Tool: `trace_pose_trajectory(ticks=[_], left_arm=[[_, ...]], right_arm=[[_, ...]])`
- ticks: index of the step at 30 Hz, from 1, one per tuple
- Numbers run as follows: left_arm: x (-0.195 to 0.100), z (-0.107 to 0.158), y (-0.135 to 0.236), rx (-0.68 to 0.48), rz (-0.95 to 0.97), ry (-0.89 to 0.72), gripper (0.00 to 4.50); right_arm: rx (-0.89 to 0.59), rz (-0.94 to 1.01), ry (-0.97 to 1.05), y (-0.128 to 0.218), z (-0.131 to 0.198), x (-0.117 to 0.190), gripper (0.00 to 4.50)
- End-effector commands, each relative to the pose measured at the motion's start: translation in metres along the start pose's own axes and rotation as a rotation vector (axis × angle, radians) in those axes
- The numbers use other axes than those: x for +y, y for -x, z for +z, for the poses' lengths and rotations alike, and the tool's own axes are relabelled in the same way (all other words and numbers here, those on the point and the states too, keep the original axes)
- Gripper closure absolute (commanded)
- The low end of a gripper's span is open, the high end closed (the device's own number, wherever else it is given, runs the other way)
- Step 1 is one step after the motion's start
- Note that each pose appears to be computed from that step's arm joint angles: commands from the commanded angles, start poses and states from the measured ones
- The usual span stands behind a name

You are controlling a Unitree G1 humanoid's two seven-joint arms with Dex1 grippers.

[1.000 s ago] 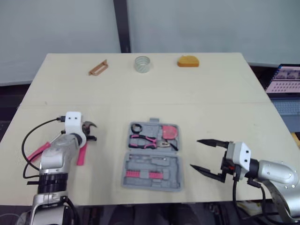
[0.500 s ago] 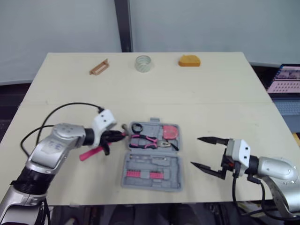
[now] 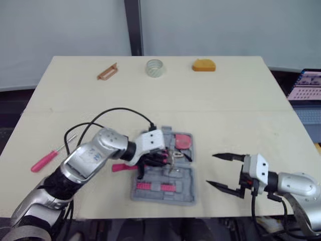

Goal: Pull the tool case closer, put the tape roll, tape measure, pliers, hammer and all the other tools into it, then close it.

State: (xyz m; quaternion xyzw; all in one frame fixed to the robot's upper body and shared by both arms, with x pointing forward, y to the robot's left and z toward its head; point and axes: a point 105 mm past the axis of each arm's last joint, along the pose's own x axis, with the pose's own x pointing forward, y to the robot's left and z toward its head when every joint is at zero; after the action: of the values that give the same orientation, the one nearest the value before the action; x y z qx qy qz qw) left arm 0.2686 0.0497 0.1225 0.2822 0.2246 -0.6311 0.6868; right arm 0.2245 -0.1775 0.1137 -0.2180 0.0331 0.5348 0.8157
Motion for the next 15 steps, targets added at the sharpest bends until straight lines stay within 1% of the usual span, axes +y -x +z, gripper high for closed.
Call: trace_pose_trajectory(ticks=[1,5,9,12,15], left_arm=[[-0.005,0.006,-0.008,0.040,-0.044,-0.106,4.47],[-0.015,0.011,-0.018,0.071,-0.099,-0.189,4.47],[-0.015,0.015,-0.028,0.122,-0.097,-0.277,4.47],[-0.018,0.022,-0.034,0.118,-0.108,-0.285,4.47],[-0.020,0.022,-0.039,0.138,-0.107,-0.259,4.47]], right_arm=[[-0.015,0.040,0.028,0.007,0.008,0.004,0.00],[0.028,0.087,0.030,0.015,0.003,0.010,0.00],[0.040,0.121,0.036,0.021,0.002,0.013,0.00],[0.052,0.138,0.044,0.026,0.001,0.014,0.00],[0.053,0.140,0.048,0.028,0.002,0.013,0.00]])
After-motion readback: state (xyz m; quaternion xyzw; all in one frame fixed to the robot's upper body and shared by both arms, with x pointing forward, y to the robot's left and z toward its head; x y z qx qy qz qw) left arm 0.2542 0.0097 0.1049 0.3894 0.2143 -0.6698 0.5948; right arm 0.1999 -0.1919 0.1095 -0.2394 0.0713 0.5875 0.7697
